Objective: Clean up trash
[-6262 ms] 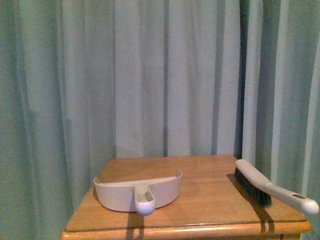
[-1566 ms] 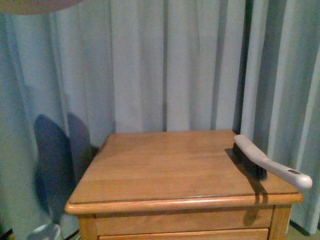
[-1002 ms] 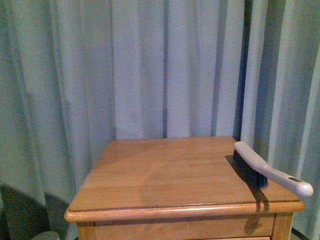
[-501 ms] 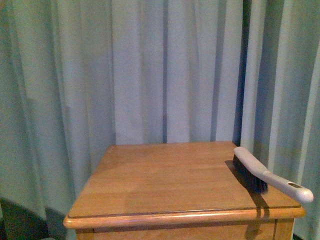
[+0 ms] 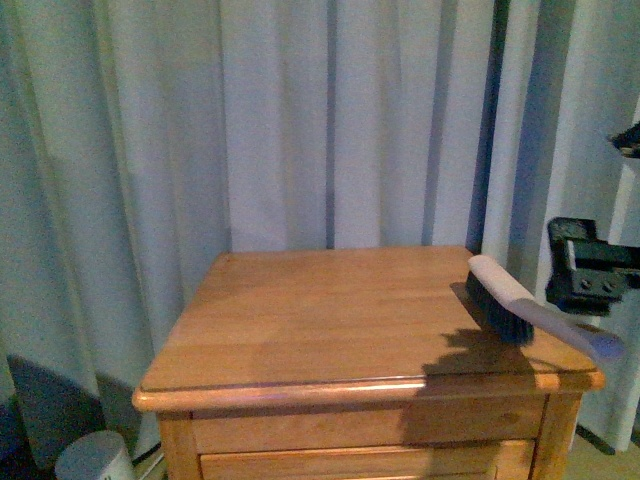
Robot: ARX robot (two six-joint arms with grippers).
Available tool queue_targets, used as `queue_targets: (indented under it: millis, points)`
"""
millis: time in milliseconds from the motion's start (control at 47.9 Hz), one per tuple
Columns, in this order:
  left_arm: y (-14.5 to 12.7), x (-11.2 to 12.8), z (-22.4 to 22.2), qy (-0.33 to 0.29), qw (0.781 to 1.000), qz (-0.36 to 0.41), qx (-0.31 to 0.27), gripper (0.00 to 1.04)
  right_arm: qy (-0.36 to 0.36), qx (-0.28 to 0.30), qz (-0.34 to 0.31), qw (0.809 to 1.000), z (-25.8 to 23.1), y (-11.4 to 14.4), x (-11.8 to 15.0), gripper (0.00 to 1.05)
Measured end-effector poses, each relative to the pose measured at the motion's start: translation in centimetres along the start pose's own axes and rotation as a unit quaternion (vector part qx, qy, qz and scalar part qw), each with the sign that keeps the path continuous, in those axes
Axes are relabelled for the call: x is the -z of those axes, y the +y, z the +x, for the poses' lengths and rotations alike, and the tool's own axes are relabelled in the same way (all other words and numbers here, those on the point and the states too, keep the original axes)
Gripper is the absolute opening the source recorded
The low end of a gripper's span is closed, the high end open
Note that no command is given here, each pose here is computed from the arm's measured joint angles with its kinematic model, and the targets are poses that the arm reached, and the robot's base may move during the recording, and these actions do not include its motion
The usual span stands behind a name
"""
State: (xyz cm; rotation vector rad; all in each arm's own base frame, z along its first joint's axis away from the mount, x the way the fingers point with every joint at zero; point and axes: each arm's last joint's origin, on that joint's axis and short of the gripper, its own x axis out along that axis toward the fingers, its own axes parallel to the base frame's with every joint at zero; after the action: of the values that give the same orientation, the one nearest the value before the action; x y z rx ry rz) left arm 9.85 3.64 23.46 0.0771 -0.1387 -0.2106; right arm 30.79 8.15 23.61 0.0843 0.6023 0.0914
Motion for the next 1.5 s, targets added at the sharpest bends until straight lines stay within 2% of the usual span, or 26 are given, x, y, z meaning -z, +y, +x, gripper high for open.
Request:
queue_targets:
  millis: [230,438,626,793,1065,1315,1503]
  points:
    - [0.0,0.0,0.0,0.0,1.0,0.0,0.0,0.27,0.073,0.011,0.024,0.997,5.7,1.1,-2.0,0.97]
    - [0.0,0.0,0.0,0.0,1.0,0.0,0.0,0.27,0.098,0.023,0.027,0.995,8.3,1.2,-2.3,0.97]
    - [0.0,0.0,0.0,0.0,1.0,0.0,0.0,0.27,0.124,0.034,0.037,0.991,9.9,0.8,-1.3,0.97]
    - [0.0,0.0,0.0,0.0,1.0,0.0,0.0,0.27,0.127,0.036,0.043,0.99,10.1,0.7,-1.1,0.71]
    - [0.0,0.0,0.0,0.0,1.0,0.0,0.0,0.27,0.125,0.035,0.053,0.99,10.0,0.6,-1.2,0.21]
    - [0.0,0.0,0.0,0.0,1.0,0.0,0.0,0.27,0.093,0.036,0.057,0.993,8.5,-0.1,-2.3,0.2]
    - [0.0,0.0,0.0,0.0,1.0,0.0,0.0,0.27,-0.028,0.042,0.012,0.999,3.6,-0.5,-3.8,0.2]
